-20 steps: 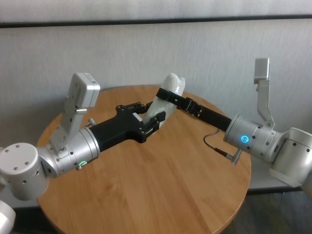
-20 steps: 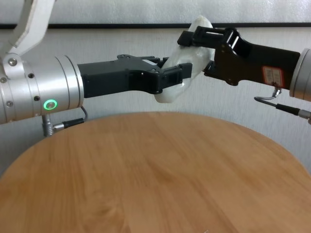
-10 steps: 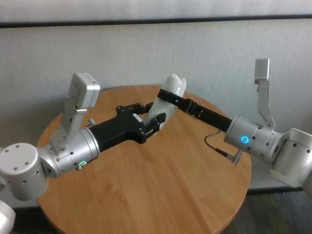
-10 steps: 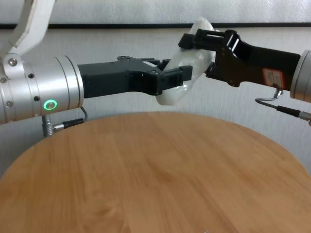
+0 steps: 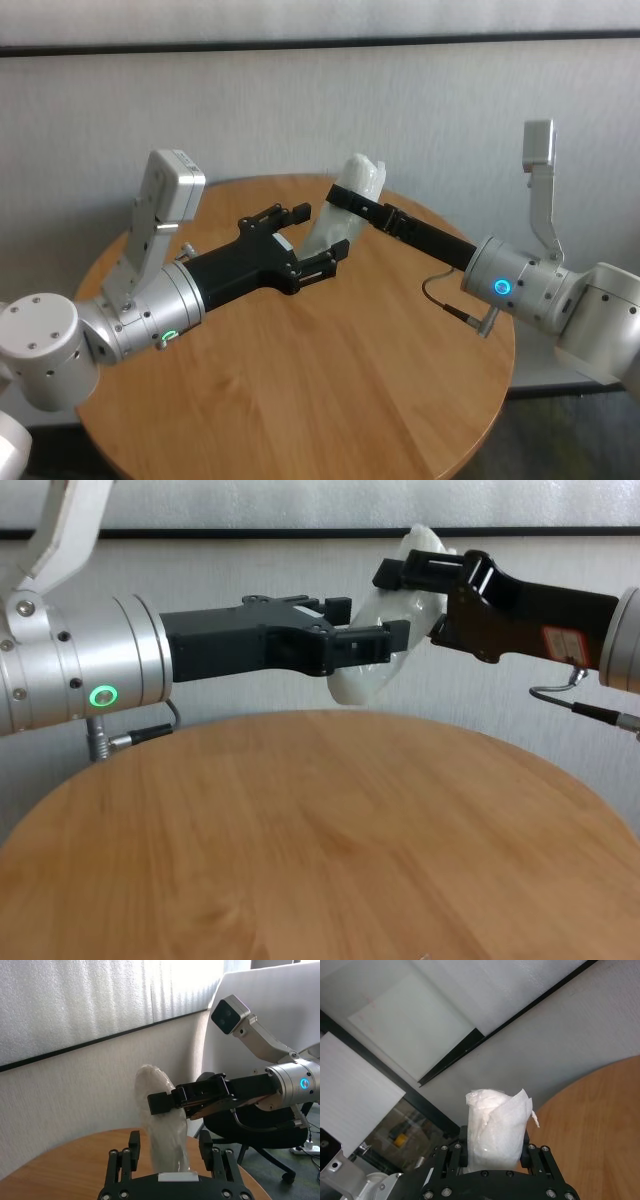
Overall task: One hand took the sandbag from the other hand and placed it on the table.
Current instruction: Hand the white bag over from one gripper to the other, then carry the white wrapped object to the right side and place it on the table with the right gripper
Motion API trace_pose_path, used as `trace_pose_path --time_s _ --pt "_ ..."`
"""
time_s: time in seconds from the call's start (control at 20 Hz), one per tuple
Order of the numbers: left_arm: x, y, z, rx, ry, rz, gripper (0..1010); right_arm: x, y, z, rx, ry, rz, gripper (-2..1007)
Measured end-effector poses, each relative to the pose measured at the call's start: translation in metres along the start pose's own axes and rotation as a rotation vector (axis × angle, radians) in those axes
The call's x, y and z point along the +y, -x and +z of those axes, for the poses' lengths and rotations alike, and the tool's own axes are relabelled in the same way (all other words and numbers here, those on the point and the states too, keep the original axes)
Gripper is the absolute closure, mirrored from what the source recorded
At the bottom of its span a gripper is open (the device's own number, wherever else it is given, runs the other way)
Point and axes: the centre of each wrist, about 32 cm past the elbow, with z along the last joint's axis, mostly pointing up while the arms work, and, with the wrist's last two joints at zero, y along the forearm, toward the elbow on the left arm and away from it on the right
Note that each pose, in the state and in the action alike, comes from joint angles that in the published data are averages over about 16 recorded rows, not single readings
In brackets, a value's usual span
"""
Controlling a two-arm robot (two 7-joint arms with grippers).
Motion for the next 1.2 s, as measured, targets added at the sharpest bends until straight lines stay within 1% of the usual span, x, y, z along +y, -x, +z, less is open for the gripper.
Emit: trace_pose_path --time_s 0.15,0.35,0.5,0.7,1.0,1.1,1.2 --pt "0.001 0.0 -0.0005 0.001 0.01 0.007 178 -0.0001 -0.0001 0.0005 -0.015 -0.005 -0.014 464" --pt "0.002 0.0012 -0.0014 -0.002 0.018 0.032 87 -0.0009 -0.0008 0.0013 -0.036 -0.013 -0.039 464" --pt "0.003 0.003 -0.0024 -0.002 0.021 0.061 43 -0.0019 -0.0016 0.0022 -0.052 -0.023 -0.059 464" --pt "0.004 0.0063 -0.0037 0.0 0.018 0.102 13 -0.0044 -0.0035 0.0039 -0.075 -0.039 -0.087 464" --pt "0.003 0.0124 -0.005 0.005 -0.004 0.16 10 -0.0108 -0.0082 0.0061 -0.096 -0.062 -0.127 464" --pt "0.002 0.0143 -0.0051 0.011 -0.015 0.183 10 -0.0135 -0.0099 0.0067 -0.102 -0.068 -0.138 464" --pt "0.002 0.0161 -0.0049 0.016 -0.033 0.211 10 -0.0164 -0.0115 0.0071 -0.107 -0.073 -0.148 464"
